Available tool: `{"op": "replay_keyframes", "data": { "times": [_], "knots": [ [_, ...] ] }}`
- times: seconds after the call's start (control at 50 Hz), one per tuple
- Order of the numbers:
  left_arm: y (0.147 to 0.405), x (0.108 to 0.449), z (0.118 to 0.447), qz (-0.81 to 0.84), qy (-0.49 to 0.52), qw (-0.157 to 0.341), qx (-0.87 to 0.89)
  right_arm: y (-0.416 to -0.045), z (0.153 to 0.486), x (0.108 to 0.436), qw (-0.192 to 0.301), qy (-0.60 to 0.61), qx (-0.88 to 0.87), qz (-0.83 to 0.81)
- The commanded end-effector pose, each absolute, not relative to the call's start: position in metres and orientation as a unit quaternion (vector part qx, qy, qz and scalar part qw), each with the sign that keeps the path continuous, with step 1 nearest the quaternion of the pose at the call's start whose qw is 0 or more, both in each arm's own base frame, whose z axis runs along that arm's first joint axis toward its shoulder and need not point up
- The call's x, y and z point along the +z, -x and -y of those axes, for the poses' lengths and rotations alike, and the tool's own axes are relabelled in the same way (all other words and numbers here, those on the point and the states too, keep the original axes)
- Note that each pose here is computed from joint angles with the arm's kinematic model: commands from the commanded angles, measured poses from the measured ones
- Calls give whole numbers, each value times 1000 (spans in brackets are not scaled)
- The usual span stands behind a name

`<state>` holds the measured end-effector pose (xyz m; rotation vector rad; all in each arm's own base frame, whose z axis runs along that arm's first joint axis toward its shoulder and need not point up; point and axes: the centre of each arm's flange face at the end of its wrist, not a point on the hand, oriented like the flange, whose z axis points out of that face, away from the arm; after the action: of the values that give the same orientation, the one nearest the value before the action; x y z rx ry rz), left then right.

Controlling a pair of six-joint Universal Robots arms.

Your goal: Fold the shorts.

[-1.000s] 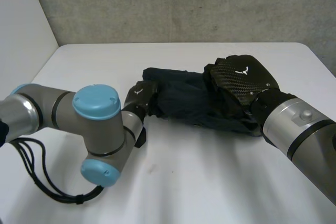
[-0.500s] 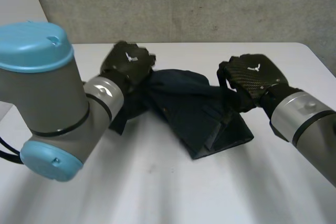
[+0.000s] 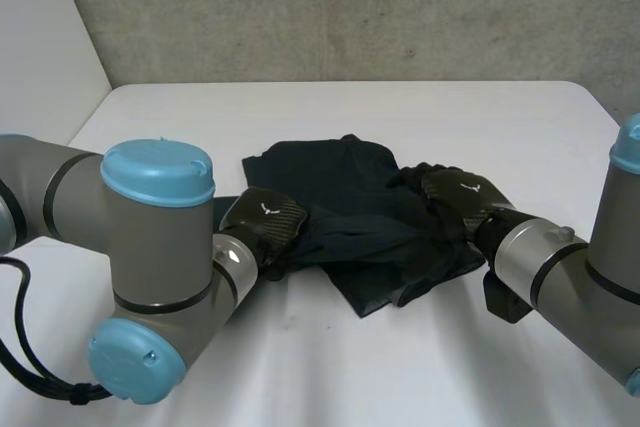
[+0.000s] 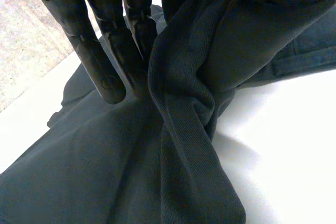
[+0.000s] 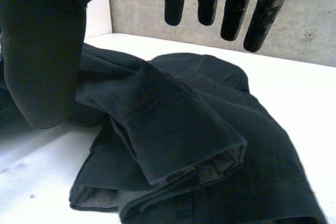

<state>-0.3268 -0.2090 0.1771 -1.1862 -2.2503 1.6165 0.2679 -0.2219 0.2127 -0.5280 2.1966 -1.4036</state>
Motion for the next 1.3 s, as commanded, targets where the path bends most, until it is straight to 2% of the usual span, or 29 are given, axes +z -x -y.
{"op": "replay_keyframes", "data": {
  "times": [0.02,0.1,0.18,0.22,0.3,0.4,0.68,0.74,0.82,0.88,0.94,0.98,1.0,1.04,1.1,1.14,1.22,1.26,1.3],
  "knots": [
    [322,174,209,757,377,70,529,-279,232,184,232,199,-484,-820],
    [321,171,209,761,370,73,528,-295,229,167,229,216,-472,-824],
    [318,166,214,765,352,74,534,-301,242,174,228,221,-521,-793],
    [315,164,216,768,339,68,539,-302,243,182,212,249,-548,-770],
    [301,155,224,777,277,26,564,-299,234,206,163,309,-591,-728],
    [290,155,227,778,228,-27,584,-294,231,212,126,342,-606,-707],
    [269,145,219,795,214,-58,565,-290,226,215,127,341,-606,-708],
    [264,155,219,791,208,-55,572,-289,225,225,128,340,-617,-698],
    [260,181,216,776,215,-27,592,-289,224,239,125,344,-632,-683],
    [254,207,212,766,219,-2,605,-286,217,258,104,371,-635,-670],
    [246,255,202,736,234,21,634,-283,210,279,73,405,-636,-653],
    [244,272,199,721,238,21,650,-280,206,296,50,427,-639,-638],
    [239,295,196,699,244,13,672,-280,205,302,44,433,-640,-633],
    [234,316,192,675,249,1,695,-279,205,321,26,441,-650,-618],
    [227,346,185,634,264,-32,726,-278,206,341,14,440,-664,-604],
    [227,353,183,619,273,-45,735,-278,204,357,10,438,-676,-593],
    [230,354,185,609,295,-67,734,-278,205,364,11,441,-671,-596],
    [234,340,194,622,309,-71,716,-279,207,359,12,446,-660,-605],
    [241,316,209,646,325,-73,686,-287,220,334,17,460,-625,-631]
  ]
}}
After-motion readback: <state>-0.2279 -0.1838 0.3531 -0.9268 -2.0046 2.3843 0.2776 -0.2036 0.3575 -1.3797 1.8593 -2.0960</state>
